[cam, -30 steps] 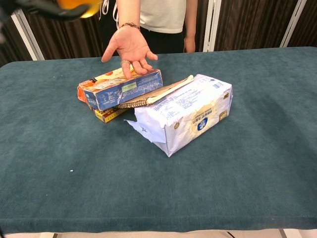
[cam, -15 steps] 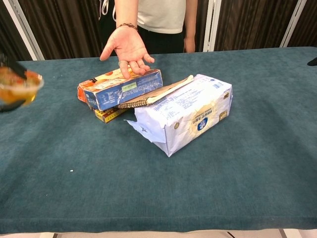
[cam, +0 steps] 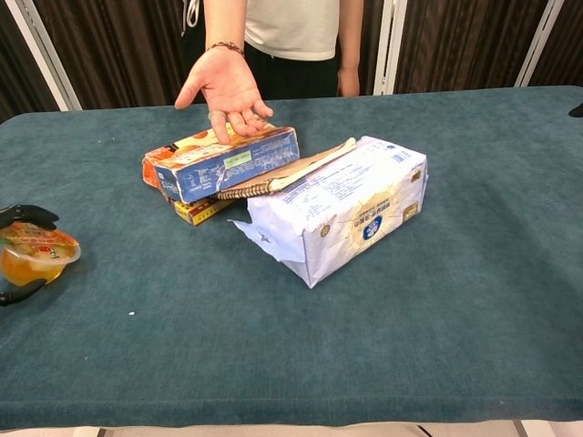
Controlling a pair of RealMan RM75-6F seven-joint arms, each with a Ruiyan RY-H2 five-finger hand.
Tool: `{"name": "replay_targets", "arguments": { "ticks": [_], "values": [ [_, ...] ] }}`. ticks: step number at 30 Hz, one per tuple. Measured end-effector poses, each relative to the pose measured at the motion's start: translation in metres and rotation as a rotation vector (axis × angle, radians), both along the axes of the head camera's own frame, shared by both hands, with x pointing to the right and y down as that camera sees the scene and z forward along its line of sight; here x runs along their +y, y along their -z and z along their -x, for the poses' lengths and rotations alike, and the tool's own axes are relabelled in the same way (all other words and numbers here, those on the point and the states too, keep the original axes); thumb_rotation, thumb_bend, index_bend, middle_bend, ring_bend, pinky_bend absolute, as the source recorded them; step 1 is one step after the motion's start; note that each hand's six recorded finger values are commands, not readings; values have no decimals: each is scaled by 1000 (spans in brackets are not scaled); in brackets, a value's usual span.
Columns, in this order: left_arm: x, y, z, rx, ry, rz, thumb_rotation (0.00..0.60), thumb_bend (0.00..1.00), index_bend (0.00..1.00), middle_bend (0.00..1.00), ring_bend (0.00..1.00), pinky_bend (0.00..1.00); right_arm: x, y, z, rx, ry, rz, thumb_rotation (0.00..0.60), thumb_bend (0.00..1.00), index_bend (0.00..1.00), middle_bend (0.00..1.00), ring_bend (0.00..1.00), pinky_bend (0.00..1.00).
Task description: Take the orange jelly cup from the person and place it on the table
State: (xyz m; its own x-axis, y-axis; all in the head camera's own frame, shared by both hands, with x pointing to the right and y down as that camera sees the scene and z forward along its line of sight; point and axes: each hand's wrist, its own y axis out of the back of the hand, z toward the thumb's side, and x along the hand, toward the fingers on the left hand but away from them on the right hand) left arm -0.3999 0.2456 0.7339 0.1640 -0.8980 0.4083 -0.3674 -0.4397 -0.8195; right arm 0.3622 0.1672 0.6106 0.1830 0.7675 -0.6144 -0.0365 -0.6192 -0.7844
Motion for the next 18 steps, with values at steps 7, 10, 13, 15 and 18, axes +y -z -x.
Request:
{"name": "replay_targets", "arguments": {
  "ticks": [7,10,13,15,18],
  "values": [
    [6,4,2,-17,-12,2,600,211,0,0,0,35,-1,3,-2,-8,-8,-15,600,203,0,0,0,0],
    [6,18,3,-4,-21,-33,600,210,0,0,0,26,0,7,-4,-6,-8,-25,600,203,0,0,0,0],
    [6,41,7,3,-36,-92,600,211,0,0,0,30,2,13,-9,2,-14,-45,600,203,0,0,0,0],
    [8,59,12,-3,-45,-117,600,212,0,0,0,36,6,19,-15,12,-25,-64,600,203,0,0,0,0],
    [13,85,21,-22,-44,-119,600,239,0,0,0,31,14,29,-28,36,-51,-99,600,203,0,0,0,0]
  ]
}}
